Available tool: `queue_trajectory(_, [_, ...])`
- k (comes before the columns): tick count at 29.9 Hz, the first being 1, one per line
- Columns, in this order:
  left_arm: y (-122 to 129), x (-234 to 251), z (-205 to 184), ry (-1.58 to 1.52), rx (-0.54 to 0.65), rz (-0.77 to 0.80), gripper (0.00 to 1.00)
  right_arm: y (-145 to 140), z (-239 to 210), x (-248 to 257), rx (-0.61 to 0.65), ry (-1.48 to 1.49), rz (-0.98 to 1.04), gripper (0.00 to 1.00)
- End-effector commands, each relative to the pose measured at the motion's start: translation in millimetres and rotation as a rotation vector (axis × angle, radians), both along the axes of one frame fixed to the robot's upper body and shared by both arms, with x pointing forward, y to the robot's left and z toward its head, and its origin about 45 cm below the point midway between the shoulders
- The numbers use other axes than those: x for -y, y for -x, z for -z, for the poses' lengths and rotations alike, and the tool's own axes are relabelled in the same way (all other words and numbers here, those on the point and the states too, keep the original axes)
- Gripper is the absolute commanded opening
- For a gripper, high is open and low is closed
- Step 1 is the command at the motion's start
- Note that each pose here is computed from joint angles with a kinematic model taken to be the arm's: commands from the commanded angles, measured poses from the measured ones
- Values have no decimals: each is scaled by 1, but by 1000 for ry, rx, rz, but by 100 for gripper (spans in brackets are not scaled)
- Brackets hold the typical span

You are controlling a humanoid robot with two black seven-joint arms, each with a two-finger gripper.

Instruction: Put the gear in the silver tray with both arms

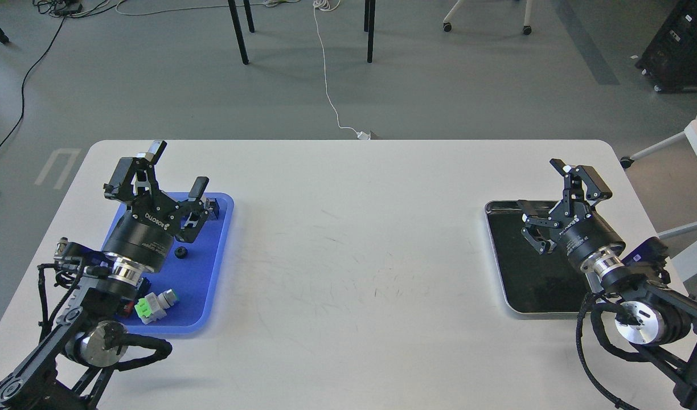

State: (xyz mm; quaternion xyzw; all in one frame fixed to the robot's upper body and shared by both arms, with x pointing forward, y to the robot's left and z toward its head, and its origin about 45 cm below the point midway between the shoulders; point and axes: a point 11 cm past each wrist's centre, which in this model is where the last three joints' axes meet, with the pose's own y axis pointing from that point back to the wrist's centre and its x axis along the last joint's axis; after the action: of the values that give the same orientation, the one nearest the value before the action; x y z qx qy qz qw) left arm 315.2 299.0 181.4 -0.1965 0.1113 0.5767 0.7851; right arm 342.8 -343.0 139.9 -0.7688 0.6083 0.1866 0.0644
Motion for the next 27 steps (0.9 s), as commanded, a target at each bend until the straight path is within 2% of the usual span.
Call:
queue_trajectory(1, [-1,-2,-5,-3,20,-2,98,0,-2,2,3,3,2,99])
queue_trajectory(5, [-2,-2,-10,-5,53,14,98,-3,-6,5,16,-1,14,99])
queue_trajectory(10, [-6,10,-25,-114,111,115,98,-3,-9,11,21,9,19,99])
queue_trajectory(18, [14,11,-69,-631,321,397,98,-6,-10,4,27,-1,9,99])
queue_trajectory(27, [15,-6,-94,-1269,412,630,98,-6,-9,1,25,-3,3,99])
